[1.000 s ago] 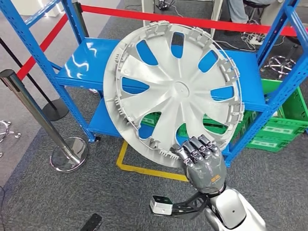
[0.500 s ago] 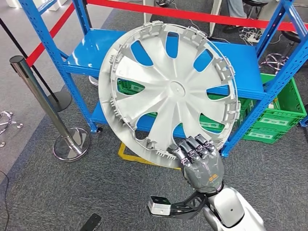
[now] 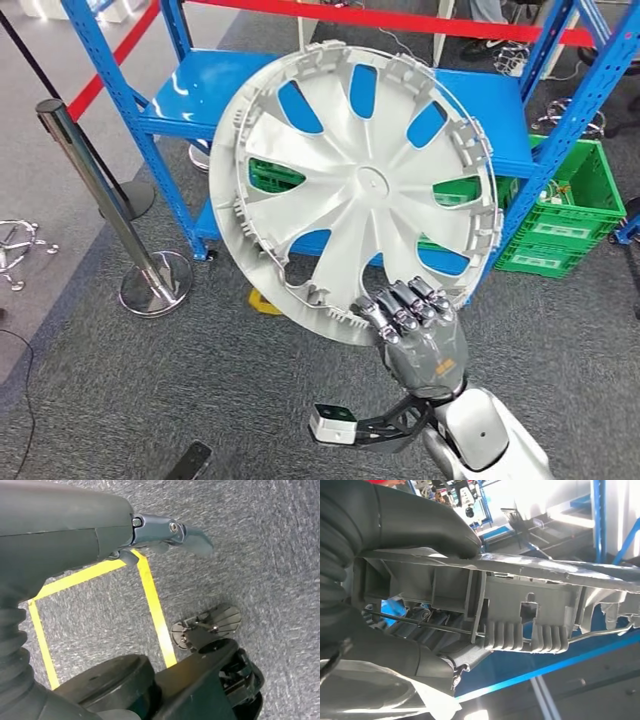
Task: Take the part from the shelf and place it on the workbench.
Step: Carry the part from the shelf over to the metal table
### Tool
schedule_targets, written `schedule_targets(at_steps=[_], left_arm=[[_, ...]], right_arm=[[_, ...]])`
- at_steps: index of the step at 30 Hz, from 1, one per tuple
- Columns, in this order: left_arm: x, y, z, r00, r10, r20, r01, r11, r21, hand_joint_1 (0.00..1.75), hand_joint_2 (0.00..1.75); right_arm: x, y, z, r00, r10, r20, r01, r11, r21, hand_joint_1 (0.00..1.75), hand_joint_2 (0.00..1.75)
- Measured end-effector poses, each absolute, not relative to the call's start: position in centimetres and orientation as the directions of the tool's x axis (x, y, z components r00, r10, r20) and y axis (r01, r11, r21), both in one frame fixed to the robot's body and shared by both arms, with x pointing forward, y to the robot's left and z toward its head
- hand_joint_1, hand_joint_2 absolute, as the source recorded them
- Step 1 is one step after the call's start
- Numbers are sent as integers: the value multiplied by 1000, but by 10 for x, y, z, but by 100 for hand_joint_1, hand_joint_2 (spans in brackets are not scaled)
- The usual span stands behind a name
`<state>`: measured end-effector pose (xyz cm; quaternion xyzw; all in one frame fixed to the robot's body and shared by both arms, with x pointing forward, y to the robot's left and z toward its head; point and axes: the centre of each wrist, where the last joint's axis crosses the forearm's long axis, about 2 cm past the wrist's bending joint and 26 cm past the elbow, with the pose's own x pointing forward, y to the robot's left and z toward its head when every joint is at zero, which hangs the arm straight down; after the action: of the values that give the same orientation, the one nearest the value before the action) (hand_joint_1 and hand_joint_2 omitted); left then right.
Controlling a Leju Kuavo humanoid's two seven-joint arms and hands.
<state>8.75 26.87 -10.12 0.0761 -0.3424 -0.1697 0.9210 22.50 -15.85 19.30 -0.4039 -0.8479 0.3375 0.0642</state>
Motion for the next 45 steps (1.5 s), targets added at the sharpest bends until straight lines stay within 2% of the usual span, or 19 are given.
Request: schedule_targets(at_steps=[45], left_arm=[[91,268,-101,691,-352,631,265,936,232,0,175]], right_arm=[[231,-156,196,-666,729,-160,643,451,-619,175,175]])
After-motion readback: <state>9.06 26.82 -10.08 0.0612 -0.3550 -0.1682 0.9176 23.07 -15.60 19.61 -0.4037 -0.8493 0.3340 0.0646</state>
